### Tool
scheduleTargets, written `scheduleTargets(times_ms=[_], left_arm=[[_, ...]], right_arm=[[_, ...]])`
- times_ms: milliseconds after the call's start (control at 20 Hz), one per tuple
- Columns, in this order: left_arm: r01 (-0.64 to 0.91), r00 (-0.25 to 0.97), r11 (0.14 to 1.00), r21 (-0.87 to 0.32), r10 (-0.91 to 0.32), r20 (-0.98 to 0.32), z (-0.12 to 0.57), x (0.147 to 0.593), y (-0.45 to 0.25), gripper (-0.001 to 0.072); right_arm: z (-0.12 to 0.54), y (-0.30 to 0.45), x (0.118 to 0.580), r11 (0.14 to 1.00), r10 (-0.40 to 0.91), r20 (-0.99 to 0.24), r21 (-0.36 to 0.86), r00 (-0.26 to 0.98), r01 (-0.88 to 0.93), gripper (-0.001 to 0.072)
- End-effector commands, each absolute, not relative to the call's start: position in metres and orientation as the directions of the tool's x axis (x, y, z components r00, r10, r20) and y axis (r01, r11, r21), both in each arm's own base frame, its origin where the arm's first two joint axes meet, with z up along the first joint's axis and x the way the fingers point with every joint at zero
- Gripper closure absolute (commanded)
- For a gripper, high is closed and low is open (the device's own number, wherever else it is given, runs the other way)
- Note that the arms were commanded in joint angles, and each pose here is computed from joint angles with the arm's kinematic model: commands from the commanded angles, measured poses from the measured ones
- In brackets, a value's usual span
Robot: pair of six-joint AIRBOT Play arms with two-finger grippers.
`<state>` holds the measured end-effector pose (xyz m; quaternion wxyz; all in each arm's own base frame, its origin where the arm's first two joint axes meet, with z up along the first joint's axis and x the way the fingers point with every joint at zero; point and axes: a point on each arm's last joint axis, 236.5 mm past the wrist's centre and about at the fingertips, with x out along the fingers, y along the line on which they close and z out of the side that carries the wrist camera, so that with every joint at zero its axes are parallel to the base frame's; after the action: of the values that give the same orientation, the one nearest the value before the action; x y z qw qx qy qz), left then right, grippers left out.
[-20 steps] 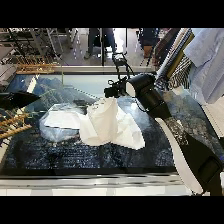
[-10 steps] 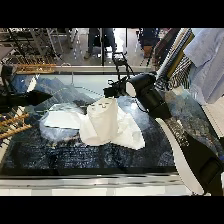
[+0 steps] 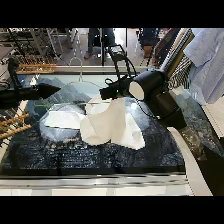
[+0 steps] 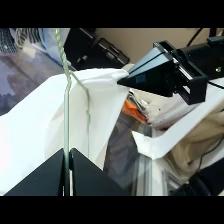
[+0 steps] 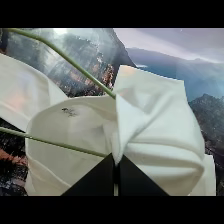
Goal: Fold the clothes and pants, and hang the long-sleeved shirts on hangers.
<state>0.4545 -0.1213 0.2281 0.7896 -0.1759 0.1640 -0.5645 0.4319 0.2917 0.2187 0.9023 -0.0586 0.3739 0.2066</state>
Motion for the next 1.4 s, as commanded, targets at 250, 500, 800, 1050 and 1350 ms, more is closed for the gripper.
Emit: scheduleTargets(times_ms=[250,500,800,1050,1350], left_arm=[[0.814,0.498,0.533,-0.229,-0.845,-0.195,0.286,0.43,-0.114,0.0692],[0.795,0.506,0.559,-0.238,-0.826,-0.247,0.274,0.431,-0.111,0.0691],[0.856,0.343,0.418,-0.304,-0.9,-0.271,0.245,0.424,-0.171,0.0691],[0.852,0.29,0.381,-0.359,-0.915,-0.281,0.204,0.445,-0.202,0.0691],[0.912,0.253,0.224,-0.344,-0.967,0.041,0.248,0.455,-0.187,0.0689]], right_arm=[[0.236,0.257,0.439,0.943,0.26,-0.681,0.028,0.684,-0.331,0.0695],[0.238,0.25,0.446,0.949,0.256,-0.671,0.038,0.696,-0.312,0.0695],[0.256,0.285,0.445,0.912,0.387,-0.596,0.133,0.704,-0.388,0.0695],[0.265,0.307,0.422,0.873,0.437,-0.586,0.094,0.682,-0.479,0.0695],[0.277,0.304,0.416,0.847,0.447,-0.569,0.022,0.69,-0.53,0.0695]])
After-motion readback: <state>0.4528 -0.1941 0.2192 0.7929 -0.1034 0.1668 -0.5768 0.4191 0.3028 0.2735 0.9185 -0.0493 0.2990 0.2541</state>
